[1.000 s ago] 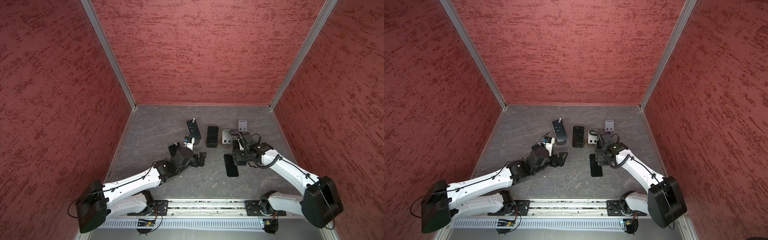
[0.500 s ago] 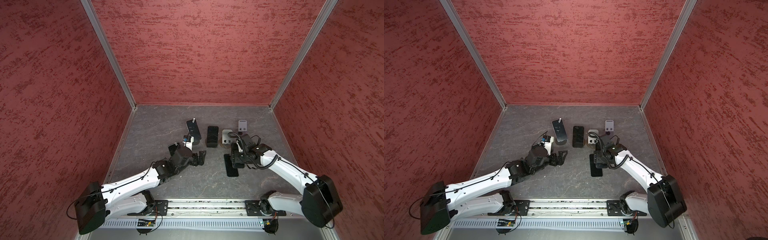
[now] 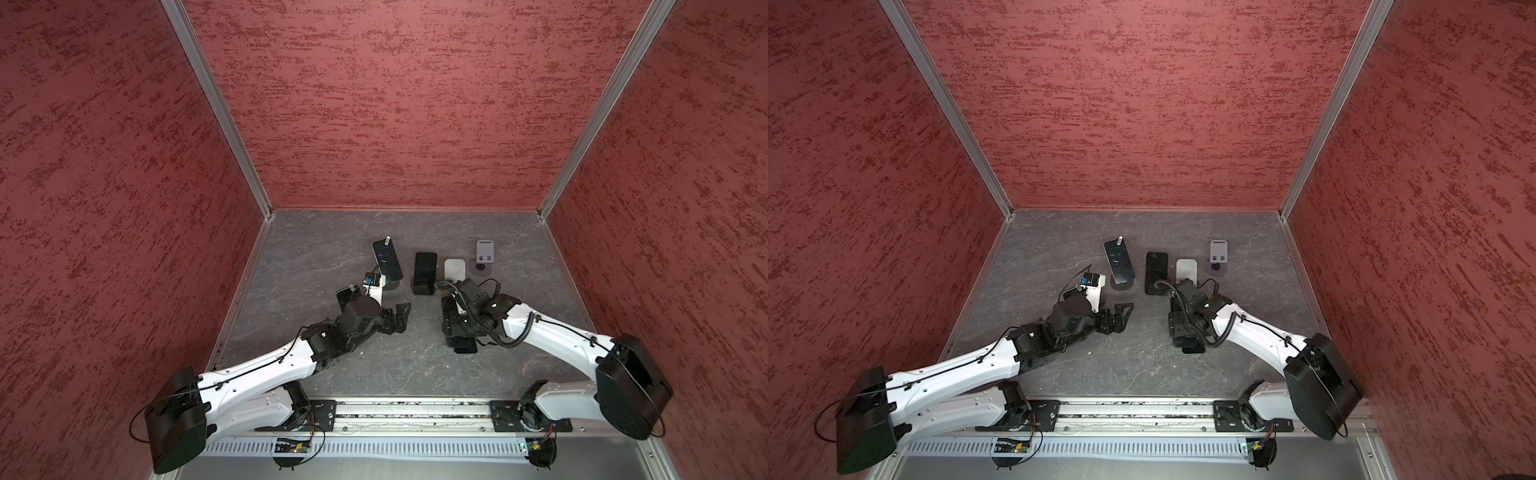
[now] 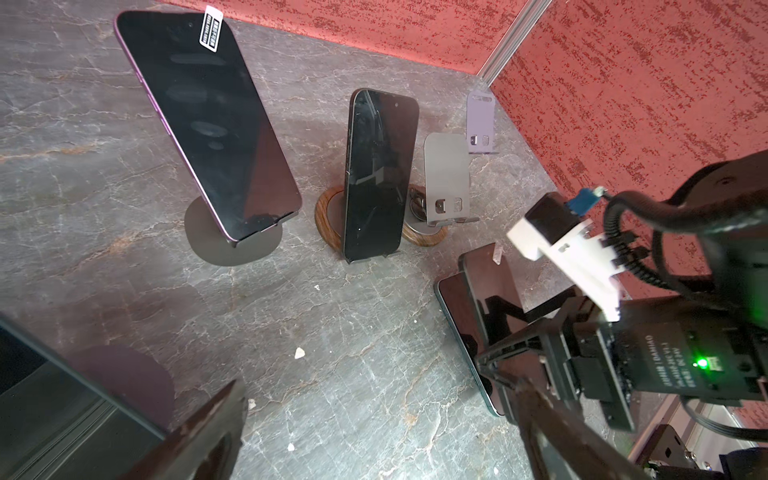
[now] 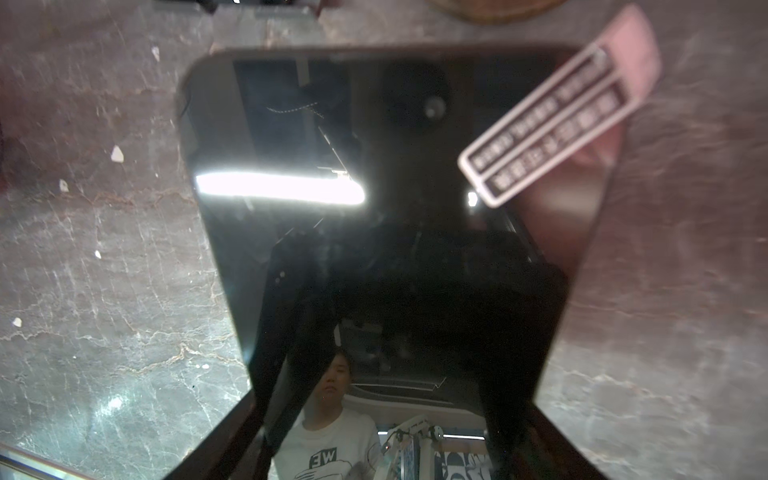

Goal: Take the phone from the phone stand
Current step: 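Lower the held phone flat beside the first phone on the table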

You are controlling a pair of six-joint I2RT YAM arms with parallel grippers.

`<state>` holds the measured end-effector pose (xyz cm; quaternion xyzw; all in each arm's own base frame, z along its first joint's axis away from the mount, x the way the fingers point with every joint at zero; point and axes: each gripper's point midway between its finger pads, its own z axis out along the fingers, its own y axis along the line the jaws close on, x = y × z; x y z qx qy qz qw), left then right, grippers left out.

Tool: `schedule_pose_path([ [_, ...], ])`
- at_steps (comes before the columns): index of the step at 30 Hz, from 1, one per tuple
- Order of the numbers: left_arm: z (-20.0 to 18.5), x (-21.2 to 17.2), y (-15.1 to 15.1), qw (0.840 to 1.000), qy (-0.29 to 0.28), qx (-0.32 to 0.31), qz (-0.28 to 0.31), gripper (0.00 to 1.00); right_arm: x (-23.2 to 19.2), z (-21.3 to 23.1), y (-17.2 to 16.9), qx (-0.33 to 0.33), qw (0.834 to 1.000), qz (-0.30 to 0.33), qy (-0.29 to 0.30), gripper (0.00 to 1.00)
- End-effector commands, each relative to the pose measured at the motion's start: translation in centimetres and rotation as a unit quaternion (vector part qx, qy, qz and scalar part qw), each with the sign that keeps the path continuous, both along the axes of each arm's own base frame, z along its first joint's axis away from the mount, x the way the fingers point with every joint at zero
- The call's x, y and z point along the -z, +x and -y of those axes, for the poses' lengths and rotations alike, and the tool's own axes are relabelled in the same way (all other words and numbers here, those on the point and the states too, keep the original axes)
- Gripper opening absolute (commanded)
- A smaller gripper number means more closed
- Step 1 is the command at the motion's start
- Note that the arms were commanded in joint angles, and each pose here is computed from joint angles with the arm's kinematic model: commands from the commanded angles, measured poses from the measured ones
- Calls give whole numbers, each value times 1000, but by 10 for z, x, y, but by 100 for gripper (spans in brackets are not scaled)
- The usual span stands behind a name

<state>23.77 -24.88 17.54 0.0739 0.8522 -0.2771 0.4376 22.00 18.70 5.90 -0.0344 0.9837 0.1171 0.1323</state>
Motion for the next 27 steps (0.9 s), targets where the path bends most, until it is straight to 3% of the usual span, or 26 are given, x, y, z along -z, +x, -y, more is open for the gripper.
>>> schedule_pose_path([
  [1, -7, -4, 1, 1000, -5, -9, 13, 100, -16, -30, 15, 12, 999, 27, 40, 66],
  [12, -23, -2, 0, 999, 12, -32, 17, 100, 12, -60, 5, 21, 999, -2, 33, 68],
  [27, -31, 5, -1, 999, 18, -41, 22, 99, 38, -37, -10, 48, 996, -48, -61, 71],
])
